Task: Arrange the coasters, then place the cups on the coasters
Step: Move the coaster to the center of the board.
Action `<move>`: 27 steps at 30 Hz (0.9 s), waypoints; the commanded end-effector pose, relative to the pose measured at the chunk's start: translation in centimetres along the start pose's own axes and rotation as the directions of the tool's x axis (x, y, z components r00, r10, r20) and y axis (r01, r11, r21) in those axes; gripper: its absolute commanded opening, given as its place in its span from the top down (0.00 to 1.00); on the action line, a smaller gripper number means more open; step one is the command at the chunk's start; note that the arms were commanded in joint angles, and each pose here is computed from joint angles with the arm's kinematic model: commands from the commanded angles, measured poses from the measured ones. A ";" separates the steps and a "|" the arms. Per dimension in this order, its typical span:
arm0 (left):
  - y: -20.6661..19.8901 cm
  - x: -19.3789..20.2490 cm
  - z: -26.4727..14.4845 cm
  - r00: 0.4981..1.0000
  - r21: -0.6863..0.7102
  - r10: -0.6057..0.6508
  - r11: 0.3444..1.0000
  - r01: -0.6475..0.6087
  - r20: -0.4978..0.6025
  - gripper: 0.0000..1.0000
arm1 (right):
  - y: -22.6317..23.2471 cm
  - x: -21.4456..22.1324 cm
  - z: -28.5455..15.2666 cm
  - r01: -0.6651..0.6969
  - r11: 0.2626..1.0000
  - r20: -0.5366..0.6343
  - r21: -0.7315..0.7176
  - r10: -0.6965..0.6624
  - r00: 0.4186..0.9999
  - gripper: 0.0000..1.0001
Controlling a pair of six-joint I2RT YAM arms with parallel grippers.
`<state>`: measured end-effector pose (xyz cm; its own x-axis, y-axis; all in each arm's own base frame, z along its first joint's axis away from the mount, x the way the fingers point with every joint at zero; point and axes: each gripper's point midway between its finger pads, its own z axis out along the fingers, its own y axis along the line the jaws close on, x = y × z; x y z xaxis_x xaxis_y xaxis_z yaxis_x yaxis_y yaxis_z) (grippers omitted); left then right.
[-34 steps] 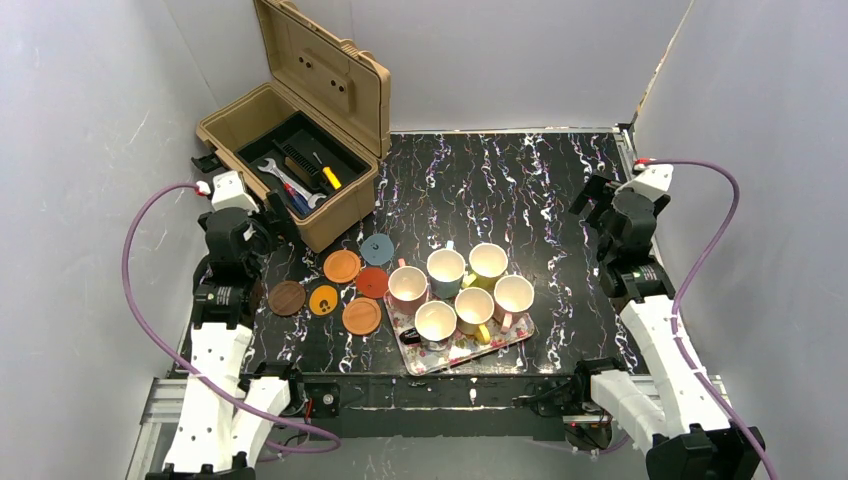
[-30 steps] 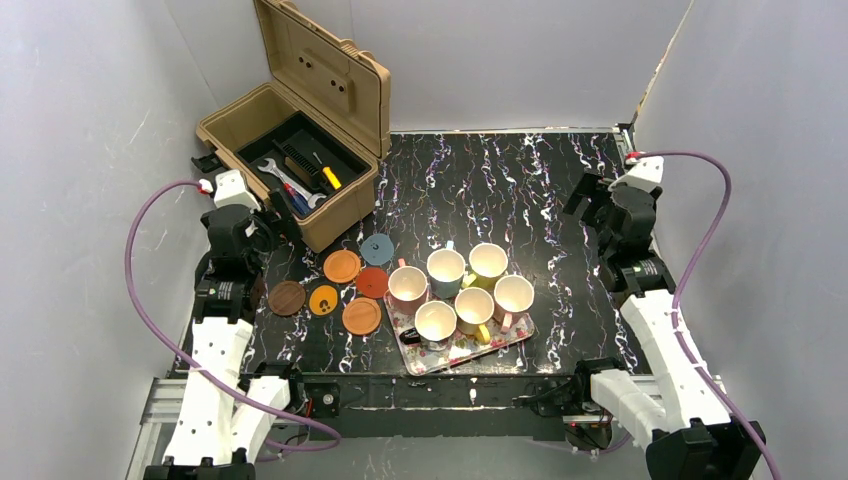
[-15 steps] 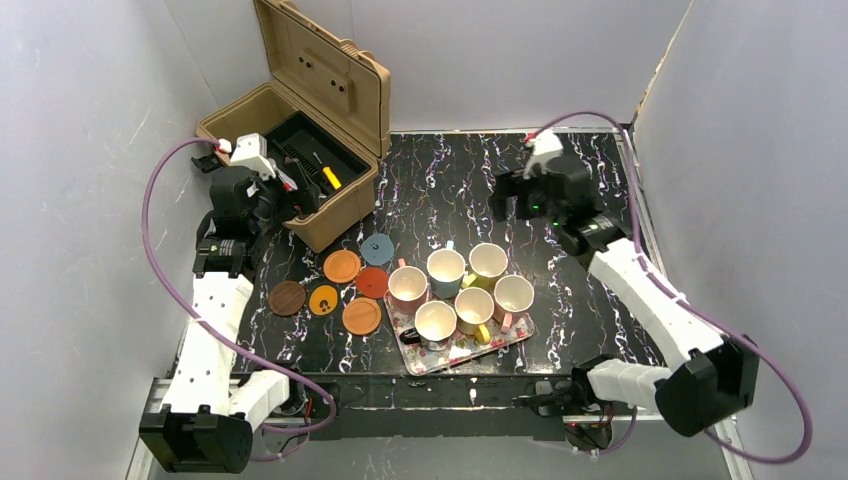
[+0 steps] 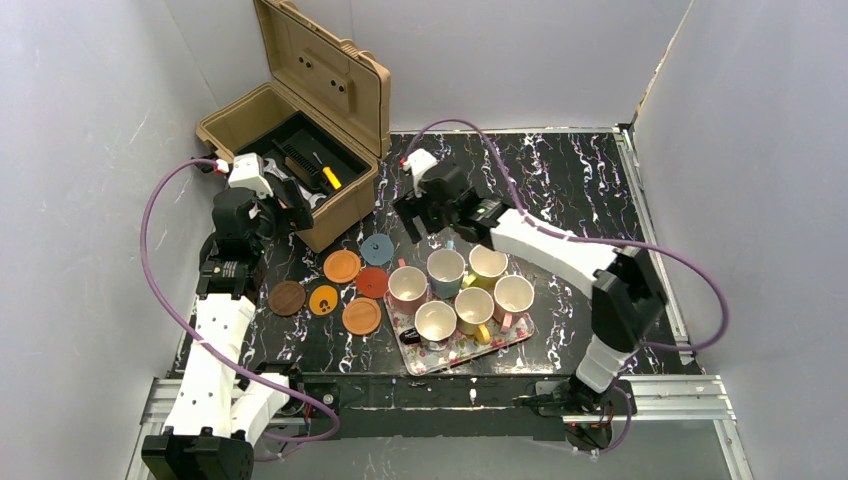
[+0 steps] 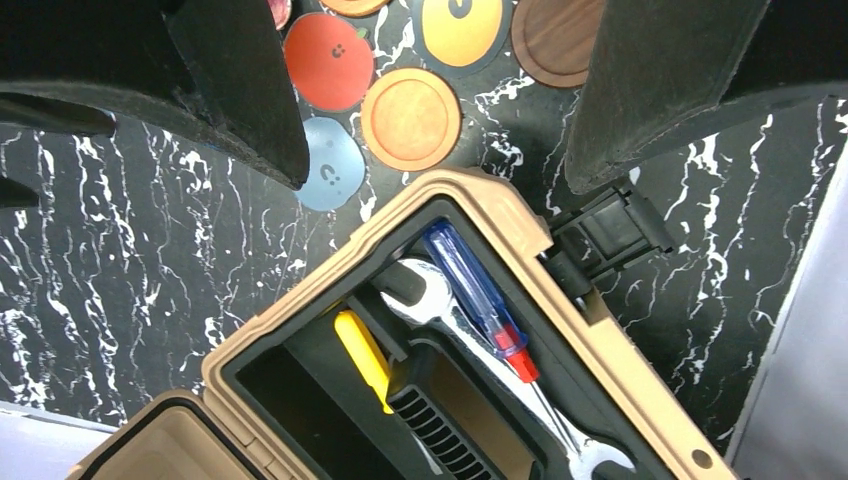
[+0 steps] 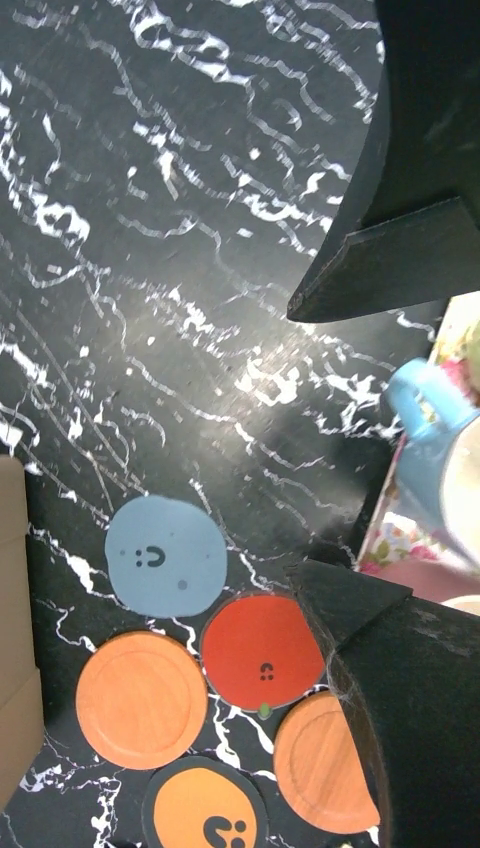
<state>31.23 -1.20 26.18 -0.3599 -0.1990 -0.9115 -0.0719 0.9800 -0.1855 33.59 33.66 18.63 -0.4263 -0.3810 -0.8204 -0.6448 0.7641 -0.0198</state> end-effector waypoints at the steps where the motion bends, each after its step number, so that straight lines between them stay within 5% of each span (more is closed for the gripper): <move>1: 1.2 -0.5 -0.2 0.999 -0.063 0.044 0.997 -0.043 0.017 0.02 | 3.1 -2.7 2.6 0.043 0.999 0.064 -0.012 -0.042 0.997 0.02; 10: 0.4 -0.2 -0.1 0.998 -0.045 0.069 0.997 -0.069 0.012 0.02 | 7.7 0.2 8.8 0.018 0.998 0.047 -0.067 -0.015 0.999 0.01; 27: 0.1 0.0 0.0 0.997 -0.034 0.071 0.997 -0.070 0.012 0.02 | 11.0 3.6 14.0 0.076 0.994 0.010 -0.084 -0.076 0.997 0.01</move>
<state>31.27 -1.23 26.05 -0.3613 -0.1417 -0.9216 -0.0774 0.9895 -0.1218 33.11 45.89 5.86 -0.4233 -0.4610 -0.7799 -0.7217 0.6920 -0.0173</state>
